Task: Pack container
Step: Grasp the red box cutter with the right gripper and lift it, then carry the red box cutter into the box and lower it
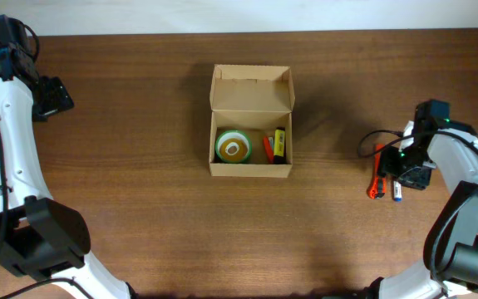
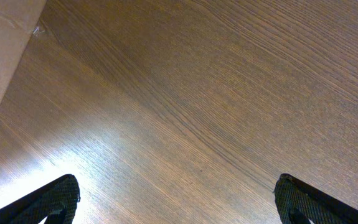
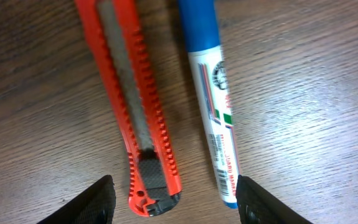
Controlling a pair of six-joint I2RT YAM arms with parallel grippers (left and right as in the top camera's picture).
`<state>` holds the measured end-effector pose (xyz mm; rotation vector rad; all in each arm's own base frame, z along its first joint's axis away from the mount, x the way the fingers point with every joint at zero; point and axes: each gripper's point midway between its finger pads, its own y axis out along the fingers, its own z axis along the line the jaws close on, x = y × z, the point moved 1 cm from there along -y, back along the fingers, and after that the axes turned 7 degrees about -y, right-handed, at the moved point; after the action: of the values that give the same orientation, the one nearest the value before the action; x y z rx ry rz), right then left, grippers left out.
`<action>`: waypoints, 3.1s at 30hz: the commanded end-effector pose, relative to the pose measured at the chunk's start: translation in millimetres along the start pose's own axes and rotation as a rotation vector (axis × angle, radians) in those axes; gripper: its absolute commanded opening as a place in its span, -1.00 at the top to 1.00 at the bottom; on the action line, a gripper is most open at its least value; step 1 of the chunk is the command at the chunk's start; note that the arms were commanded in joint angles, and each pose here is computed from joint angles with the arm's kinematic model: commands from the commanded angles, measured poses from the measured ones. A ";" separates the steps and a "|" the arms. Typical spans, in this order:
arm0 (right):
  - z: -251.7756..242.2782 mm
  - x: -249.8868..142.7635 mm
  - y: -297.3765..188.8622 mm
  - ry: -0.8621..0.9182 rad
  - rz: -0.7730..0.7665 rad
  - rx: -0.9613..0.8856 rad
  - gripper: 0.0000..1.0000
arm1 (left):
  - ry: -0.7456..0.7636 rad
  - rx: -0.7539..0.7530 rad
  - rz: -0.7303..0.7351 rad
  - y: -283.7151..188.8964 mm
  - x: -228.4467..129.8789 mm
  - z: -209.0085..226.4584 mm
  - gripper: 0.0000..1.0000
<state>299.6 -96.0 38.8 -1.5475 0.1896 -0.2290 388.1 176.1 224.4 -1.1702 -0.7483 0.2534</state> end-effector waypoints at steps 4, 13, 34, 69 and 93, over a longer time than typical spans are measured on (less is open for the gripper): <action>11.0 1.7 0.1 -0.021 -0.007 0.057 -0.25 | 0.002 -0.009 -0.021 -10.1 1.0 5.4 -1.00; 14.9 10.7 -4.0 -0.075 -0.037 0.081 -0.25 | 0.002 -0.009 -0.021 -10.1 1.0 5.4 -0.99; 27.8 15.0 3.1 -0.218 -0.046 0.136 -0.35 | 0.002 -0.009 -0.021 -10.1 1.0 5.4 -0.99; 40.6 94.1 -61.3 -0.189 -0.142 0.102 0.94 | 0.002 -0.009 -0.021 -10.1 1.0 5.4 -1.00; 304.8 -29.8 -251.2 -1.603 -0.376 0.233 0.74 | 0.002 -0.009 -0.021 -10.1 1.0 5.4 -1.00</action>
<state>362.7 171.8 290.0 -1.2133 -1.0844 0.4991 388.1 176.1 224.4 -1.1701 -0.7486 0.2531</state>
